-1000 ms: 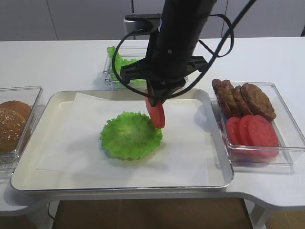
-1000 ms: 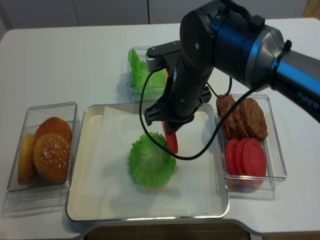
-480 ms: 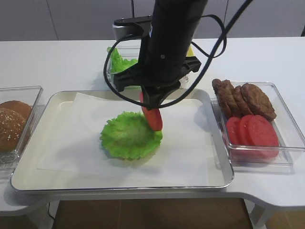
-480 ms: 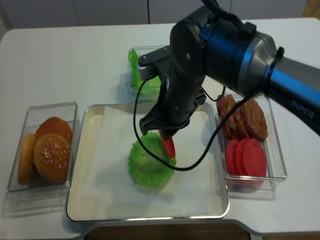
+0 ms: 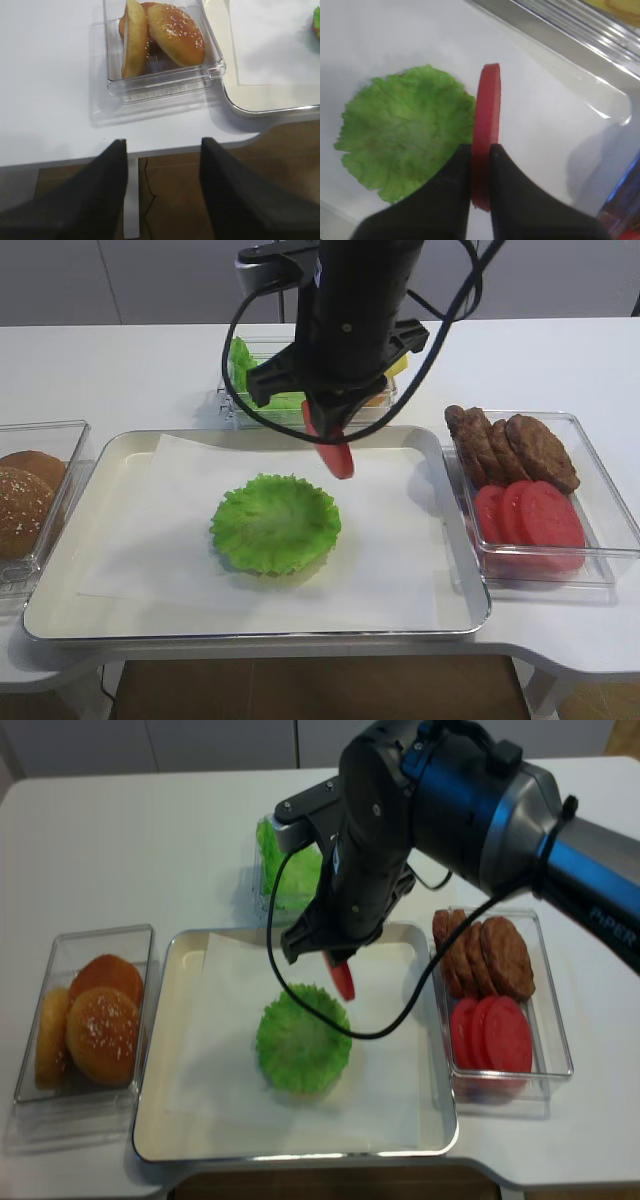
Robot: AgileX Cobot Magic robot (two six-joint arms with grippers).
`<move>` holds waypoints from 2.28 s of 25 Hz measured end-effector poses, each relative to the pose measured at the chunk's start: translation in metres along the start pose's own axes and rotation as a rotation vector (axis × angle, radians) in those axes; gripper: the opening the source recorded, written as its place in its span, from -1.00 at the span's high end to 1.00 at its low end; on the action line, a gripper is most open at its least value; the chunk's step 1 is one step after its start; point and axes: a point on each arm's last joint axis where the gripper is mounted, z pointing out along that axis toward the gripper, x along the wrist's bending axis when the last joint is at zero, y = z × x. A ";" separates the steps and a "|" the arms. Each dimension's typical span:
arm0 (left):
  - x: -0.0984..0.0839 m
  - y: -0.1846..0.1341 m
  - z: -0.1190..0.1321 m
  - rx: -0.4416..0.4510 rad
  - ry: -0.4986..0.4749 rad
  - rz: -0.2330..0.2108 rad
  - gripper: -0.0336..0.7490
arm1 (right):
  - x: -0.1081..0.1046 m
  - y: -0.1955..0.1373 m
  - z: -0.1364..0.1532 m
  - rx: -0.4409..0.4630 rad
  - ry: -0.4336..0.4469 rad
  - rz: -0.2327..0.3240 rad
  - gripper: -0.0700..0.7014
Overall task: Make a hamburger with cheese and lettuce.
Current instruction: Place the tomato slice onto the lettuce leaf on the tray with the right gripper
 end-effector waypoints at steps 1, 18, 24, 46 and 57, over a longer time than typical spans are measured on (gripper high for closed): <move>0.000 0.000 0.000 0.000 0.000 0.000 0.01 | 0.000 -0.001 0.000 0.011 -0.021 -0.016 0.58; 0.000 0.000 0.000 0.000 0.000 0.000 0.01 | 0.021 -0.006 0.011 0.068 -0.055 -0.090 0.58; 0.000 0.000 0.000 0.000 0.000 0.000 0.01 | 0.025 -0.007 0.014 0.085 -0.066 -0.092 0.58; 0.000 0.000 0.000 0.000 0.000 0.000 0.01 | 0.027 -0.002 0.023 0.108 -0.069 -0.061 0.58; 0.000 0.000 0.000 0.000 0.000 0.000 0.01 | 0.028 -0.002 0.023 0.112 -0.059 -0.054 0.58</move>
